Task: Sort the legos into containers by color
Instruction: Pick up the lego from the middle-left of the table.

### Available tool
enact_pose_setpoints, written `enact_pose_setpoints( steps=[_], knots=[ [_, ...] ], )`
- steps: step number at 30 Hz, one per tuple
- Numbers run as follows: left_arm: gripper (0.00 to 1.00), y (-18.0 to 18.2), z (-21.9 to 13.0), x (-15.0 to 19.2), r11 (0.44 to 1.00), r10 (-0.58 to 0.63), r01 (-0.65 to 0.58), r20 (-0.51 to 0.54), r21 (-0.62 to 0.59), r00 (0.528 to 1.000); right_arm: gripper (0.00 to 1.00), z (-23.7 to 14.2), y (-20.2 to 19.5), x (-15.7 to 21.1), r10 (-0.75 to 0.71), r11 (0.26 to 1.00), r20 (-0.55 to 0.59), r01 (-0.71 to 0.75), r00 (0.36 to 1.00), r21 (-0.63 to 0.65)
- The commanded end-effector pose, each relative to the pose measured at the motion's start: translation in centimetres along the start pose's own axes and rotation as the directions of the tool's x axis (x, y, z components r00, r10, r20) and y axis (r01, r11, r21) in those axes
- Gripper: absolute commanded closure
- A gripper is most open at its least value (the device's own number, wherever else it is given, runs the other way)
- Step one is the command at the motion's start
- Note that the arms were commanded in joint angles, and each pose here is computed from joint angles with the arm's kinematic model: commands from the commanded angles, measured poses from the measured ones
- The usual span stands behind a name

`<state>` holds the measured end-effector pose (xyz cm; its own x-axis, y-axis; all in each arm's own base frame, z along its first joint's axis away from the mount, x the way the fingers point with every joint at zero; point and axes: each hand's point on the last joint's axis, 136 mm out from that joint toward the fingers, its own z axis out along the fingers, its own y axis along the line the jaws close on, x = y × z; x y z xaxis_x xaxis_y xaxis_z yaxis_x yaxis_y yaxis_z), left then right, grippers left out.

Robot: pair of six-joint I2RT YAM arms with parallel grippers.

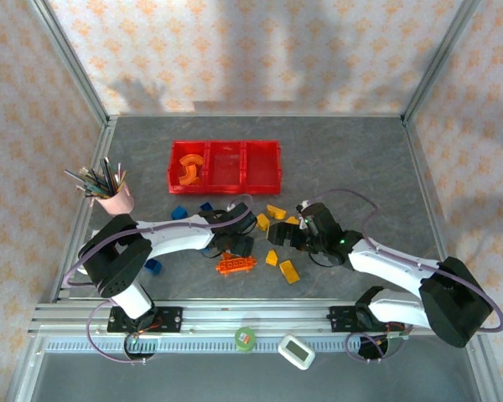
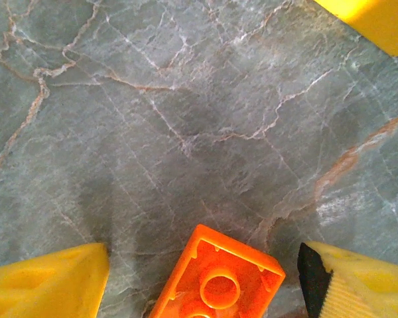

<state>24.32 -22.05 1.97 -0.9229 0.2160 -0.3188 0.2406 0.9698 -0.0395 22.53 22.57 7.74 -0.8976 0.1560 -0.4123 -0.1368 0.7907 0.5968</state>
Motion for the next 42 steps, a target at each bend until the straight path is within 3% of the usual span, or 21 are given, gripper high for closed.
enact_pose_setpoints(
  steps=[1,8,19,31,42],
  knots=[
    [0.24,1.6,0.3,0.2,0.997,-0.041,0.042,0.012,-0.058,0.999,0.0,0.0,0.0,-0.5,0.002,1.0,0.035,-0.002,0.999,0.002],
    [0.31,4.7,-0.3,0.6,0.985,-0.153,0.155,0.039,-0.076,0.987,0.0,0.0,0.2,-0.7,-0.002,1.0,0.036,0.002,0.999,-0.003],
    [0.31,2.9,-0.2,2.0,0.99,-0.14,0.14,-0.014,-0.002,0.99,0.0,0.6,0.4,-0.7,-0.005,1.0,0.02,0.005,1.0,-0.003],
    [0.5,3.0,0.3,3.6,0.989,-0.147,0.146,-0.033,-0.035,0.989,0.0,0.7,0.1,-0.5,-0.005,1.0,0.016,0.005,1.0,0.002],
    [0.66,3.3,-0.4,2.8,0.985,-0.166,0.166,0.006,-0.044,0.986,0.0,0.5,0.2,-0.5,-0.002,1.0,0.023,0.002,1.0,-0.001]
  ],
)
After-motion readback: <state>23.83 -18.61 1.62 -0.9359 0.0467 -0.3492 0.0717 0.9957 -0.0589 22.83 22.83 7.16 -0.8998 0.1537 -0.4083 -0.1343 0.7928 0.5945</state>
